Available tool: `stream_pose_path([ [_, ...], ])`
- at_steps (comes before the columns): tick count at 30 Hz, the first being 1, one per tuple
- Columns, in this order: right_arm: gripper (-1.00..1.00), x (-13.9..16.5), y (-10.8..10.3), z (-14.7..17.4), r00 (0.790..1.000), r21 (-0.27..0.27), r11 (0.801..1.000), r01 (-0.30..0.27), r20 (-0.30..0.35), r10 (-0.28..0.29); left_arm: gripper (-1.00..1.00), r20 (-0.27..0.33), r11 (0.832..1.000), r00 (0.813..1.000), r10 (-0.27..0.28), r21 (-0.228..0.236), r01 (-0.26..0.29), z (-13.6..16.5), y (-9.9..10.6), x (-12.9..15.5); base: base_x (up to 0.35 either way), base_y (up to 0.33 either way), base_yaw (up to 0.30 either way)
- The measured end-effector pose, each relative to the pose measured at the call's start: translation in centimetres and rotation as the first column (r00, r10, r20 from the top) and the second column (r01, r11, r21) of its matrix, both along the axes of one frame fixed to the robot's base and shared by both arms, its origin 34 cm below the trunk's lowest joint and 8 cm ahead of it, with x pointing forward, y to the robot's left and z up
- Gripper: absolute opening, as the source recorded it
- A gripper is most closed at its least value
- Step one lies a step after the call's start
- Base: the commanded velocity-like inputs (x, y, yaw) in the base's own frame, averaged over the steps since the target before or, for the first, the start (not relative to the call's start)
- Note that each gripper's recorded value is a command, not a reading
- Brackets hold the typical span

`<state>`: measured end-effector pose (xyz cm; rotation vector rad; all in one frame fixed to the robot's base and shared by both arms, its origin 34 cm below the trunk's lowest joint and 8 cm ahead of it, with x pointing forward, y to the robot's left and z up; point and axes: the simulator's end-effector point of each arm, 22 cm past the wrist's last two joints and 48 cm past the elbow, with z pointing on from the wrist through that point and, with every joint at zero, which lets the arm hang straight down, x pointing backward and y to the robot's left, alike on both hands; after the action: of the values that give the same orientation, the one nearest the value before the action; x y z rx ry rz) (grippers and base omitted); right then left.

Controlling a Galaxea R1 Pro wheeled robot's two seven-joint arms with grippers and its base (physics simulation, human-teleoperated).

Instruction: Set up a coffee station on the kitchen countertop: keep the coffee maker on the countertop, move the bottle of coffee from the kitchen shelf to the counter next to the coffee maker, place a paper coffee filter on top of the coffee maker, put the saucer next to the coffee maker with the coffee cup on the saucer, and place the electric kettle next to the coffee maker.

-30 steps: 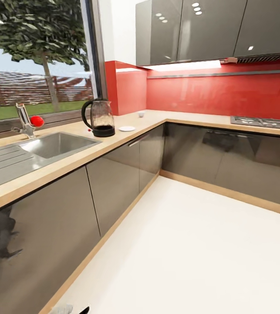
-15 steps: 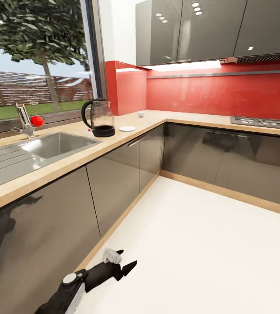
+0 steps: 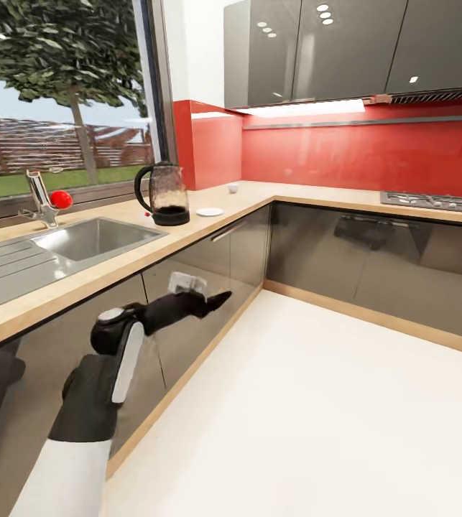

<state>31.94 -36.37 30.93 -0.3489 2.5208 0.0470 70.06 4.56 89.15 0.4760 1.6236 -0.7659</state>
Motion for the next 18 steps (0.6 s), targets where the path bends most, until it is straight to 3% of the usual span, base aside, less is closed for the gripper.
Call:
stream_pose_path([
  [1,1.0,0.0,0.0,0.0,1.0,0.0,1.0,-0.001,0.0,0.001,1.0,0.033,0.999,0.998,0.051,-0.02,-0.05,3.4,2.1,1.7,0.0,0.0,0.0],
  [3,1.0,0.0,0.0,0.0,1.0,0.0,1.0,-0.001,0.0,0.001,1.0,0.059,0.995,0.994,0.094,-0.034,-0.092,5.7,3.6,2.8,0.0,0.0,0.0],
  [5,1.0,0.0,0.0,0.0,1.0,-0.001,1.0,-0.001,-0.001,0.001,1.0,0.098,0.98,0.975,0.199,-0.039,-0.197,9.0,6.7,4.9,0.0,0.0,0.0],
  [6,1.0,0.0,-0.1,0.0,1.0,-0.001,1.0,-0.001,-0.001,0.001,1.0,0.109,0.952,0.946,0.305,-0.026,-0.304,10.0,9.7,6.3,0.0,0.0,0.0],
  [7,1.0,0.0,-0.1,0.0,1.0,-0.001,1.0,-0.001,-0.002,0.001,1.0,0.116,0.903,0.897,0.426,0.0,-0.429,10.3,13.6,7.6,0.0,0.0,0.0],
  [8,1.0,0.0,0.0,0.0,1.0,-0.001,1.0,-0.001,-0.002,0.001,1.0,0.124,0.866,0.861,0.493,0.019,-0.499,10.4,16.3,8.1,0.0,0.0,0.0],
  [10,1.0,-0.1,0.0,0.0,1.0,0.0,1.0,-0.001,-0.003,0.001,1.0,0.129,0.834,0.829,0.543,0.03,-0.551,10.4,18.7,8.4,0.0,0.0,0.0],
  [11,1.0,-0.1,0.0,0.0,1.0,0.0,1.0,-0.001,-0.003,0.001,1.0,0.133,0.801,0.798,0.588,0.035,-0.597,10.5,20.9,8.5,0.0,0.0,0.0],
  [13,1.0,-0.1,0.0,0.0,1.0,0.0,1.0,-0.002,-0.003,0.002,1.0,0.127,0.768,0.765,0.632,0.027,-0.639,10.6,23.3,8.5,0.0,0.0,0.0],
  [14,1.0,0.0,0.0,0.0,1.0,0.0,1.0,-0.002,-0.003,0.002,1.0,0.114,0.723,0.72,0.685,0.011,-0.69,10.7,26.3,8.4,0.0,0.0,0.0],
  [15,1.0,-0.1,0.0,0.0,1.0,0.0,1.0,-0.002,-0.003,0.002,1.0,0.102,0.701,0.697,0.71,-0.005,-0.713,10.8,27.9,8.2,0.0,0.0,0.0],
  [18,1.0,-0.1,0.0,0.0,1.0,0.0,1.0,-0.002,-0.003,0.002,1.0,0.092,0.676,0.672,0.735,-0.02,-0.737,10.9,29.6,8.0,0.0,0.0,0.0],
])
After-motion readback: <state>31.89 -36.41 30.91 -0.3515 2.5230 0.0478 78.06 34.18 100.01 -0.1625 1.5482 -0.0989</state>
